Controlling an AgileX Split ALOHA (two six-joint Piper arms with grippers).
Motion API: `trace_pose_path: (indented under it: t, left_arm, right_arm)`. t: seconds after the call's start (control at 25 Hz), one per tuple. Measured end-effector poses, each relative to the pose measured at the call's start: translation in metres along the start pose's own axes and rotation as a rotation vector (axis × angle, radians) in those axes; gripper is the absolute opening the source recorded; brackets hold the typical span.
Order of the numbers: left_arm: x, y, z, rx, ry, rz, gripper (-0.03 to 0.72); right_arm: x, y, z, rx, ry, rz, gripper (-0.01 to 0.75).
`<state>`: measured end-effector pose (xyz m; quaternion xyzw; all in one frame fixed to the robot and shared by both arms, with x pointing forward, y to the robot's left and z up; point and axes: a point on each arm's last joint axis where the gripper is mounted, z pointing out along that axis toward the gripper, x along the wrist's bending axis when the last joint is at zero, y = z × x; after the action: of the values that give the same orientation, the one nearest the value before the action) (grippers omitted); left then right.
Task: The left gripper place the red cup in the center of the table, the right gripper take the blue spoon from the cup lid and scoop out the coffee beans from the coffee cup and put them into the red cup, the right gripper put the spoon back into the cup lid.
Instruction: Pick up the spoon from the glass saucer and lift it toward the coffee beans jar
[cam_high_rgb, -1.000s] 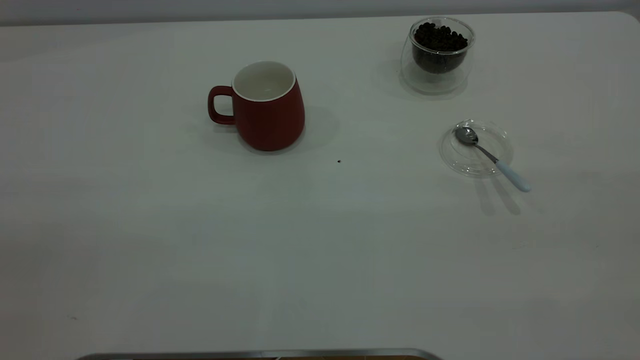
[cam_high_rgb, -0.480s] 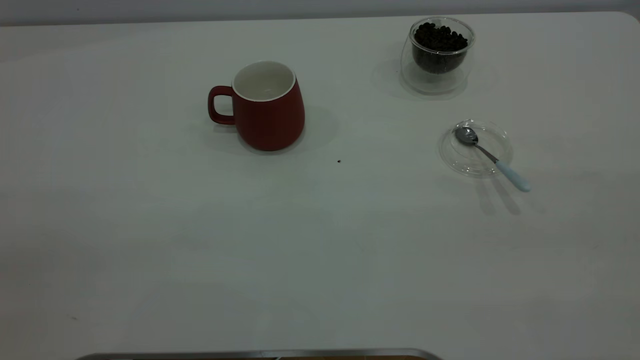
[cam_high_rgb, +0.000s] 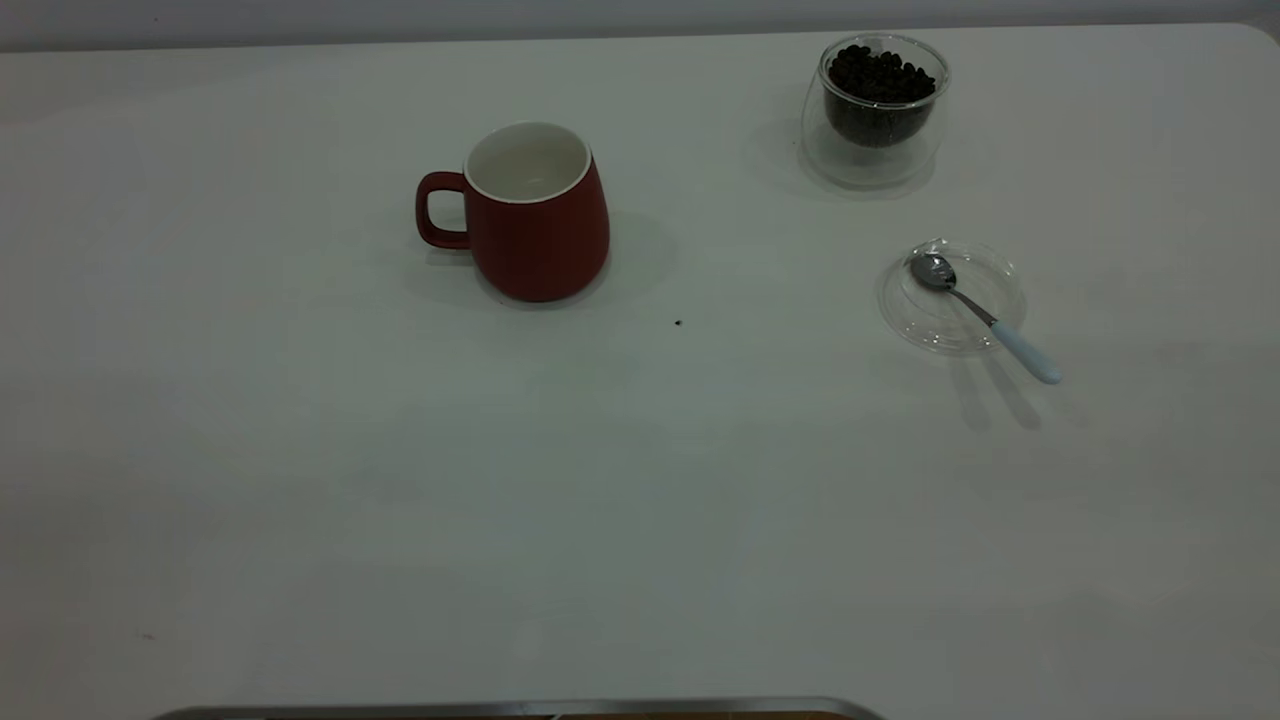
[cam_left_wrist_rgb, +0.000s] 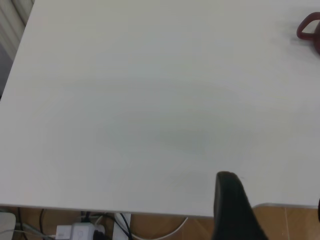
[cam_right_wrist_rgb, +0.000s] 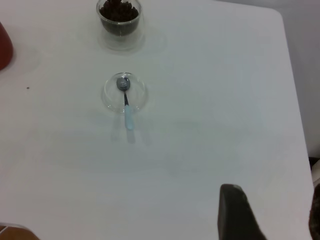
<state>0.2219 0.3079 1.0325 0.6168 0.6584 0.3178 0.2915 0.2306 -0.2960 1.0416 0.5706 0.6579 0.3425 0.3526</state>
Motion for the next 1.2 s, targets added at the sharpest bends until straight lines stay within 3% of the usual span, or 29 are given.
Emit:
trace_pose_path:
  t: [0.24,0.4,0.56,0.72,0.92,1.2]
  left_arm:
    - [0.000,0.000,0.000,0.000,0.000,-0.001,0.466]
    - [0.000,0.000,0.000,0.001,0.000,0.000,0.466]
    - [0.000,0.000,0.000,0.001,0.000,0.000,0.466]
    - [0.000,0.000,0.000,0.001,0.000,0.000,0.466]
    - [0.000,0.000,0.000,0.001,0.000,0.000,0.466]
    - [0.000,0.000,0.000,0.001,0.000,0.000,0.466]
  right_arm:
    - [-0.001,0.007,-0.003,-0.028,-0.008,0.022,0.393]
    - [-0.007,0.048,0.010,-0.044,-0.019,0.034,0.460]
    - [-0.013,0.087,0.059,0.038,-0.019,0.033,0.541]
    - [-0.016,0.110,0.124,0.115,0.001,0.061,0.565]
    - [-0.013,0.101,0.212,0.263,0.043,0.120,0.565]
    - [0.000,0.073,0.284,0.422,0.063,0.318,0.565]
